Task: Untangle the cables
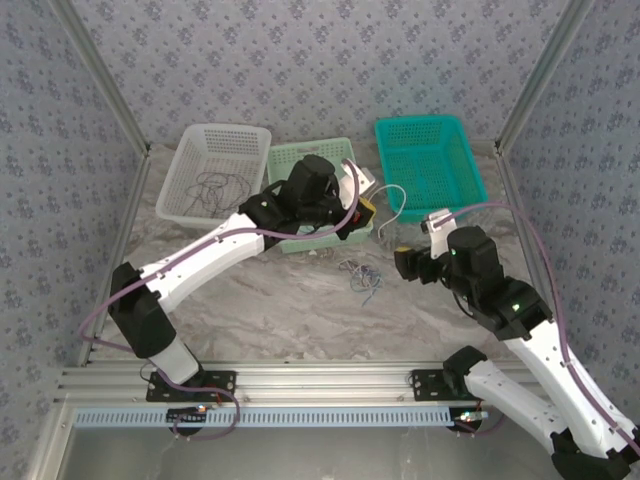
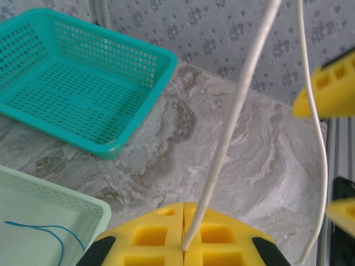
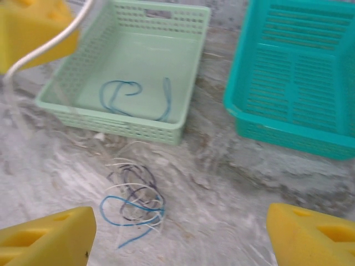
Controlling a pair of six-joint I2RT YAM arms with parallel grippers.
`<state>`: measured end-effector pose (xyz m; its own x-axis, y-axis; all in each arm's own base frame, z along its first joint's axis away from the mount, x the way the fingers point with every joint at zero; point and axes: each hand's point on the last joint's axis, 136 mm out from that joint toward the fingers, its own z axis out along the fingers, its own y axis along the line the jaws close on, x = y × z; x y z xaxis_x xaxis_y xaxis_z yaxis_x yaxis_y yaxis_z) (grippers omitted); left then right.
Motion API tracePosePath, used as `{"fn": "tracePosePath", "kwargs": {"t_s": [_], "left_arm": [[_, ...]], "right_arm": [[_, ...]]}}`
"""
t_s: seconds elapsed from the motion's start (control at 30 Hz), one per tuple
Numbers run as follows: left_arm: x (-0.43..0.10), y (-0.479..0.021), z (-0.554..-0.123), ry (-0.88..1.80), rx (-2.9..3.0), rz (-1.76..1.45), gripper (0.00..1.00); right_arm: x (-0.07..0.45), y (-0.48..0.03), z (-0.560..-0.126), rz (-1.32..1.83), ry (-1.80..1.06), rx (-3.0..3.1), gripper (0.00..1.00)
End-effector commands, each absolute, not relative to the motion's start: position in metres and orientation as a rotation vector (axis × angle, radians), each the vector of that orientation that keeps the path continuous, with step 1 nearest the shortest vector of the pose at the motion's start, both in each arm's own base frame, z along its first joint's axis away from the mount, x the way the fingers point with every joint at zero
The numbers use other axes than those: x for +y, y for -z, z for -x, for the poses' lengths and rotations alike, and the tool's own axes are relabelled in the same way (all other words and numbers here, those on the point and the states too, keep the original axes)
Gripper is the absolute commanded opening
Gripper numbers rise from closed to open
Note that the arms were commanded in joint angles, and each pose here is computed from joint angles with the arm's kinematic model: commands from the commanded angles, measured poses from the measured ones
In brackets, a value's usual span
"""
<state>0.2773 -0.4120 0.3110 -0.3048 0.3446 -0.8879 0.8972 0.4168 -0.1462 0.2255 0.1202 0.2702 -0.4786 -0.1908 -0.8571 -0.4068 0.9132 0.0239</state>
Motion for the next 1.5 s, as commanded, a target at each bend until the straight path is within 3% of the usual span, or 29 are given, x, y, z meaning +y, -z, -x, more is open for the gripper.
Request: {"fn": "tracePosePath", "kwargs": {"t_s": [0.0, 0.43, 0.8, 1.07, 1.3, 1.47], "left_arm": [[-0.403, -0.357, -0.279, 0.881, 1.804, -0.945, 0.0], [-0.405, -0.422, -0.267, 1.028, 1.678, -0.842, 0.0], [-0.403, -0.418, -0.256, 1.097, 1.679, -0.811, 0.0], [-0.408, -0.427, -0.251, 1.201, 1.649, -0.764, 0.0], [-0.407, -0.463, -0.246, 1.282, 1.538, -0.714, 0.0], [-0.4, -0.49, -0.239, 1.295, 1.471, -0.718, 0.0]], "right_arm": [[0.148, -0.271, -0.225, 0.489, -0.41, 2.021, 0.83], [0.195, -0.249, -0.259, 0.458, -0.461, 1.951, 0.9], [0.2, -0.241, -0.287, 0.403, -0.359, 1.929, 0.9], [0.215, -0.227, -0.297, 0.382, -0.4, 1.931, 0.81], [0.229, -0.185, -0.294, 0.426, -0.405, 2.056, 0.59], [0.225, -0.152, -0.285, 0.44, -0.361, 2.156, 0.57]]}}
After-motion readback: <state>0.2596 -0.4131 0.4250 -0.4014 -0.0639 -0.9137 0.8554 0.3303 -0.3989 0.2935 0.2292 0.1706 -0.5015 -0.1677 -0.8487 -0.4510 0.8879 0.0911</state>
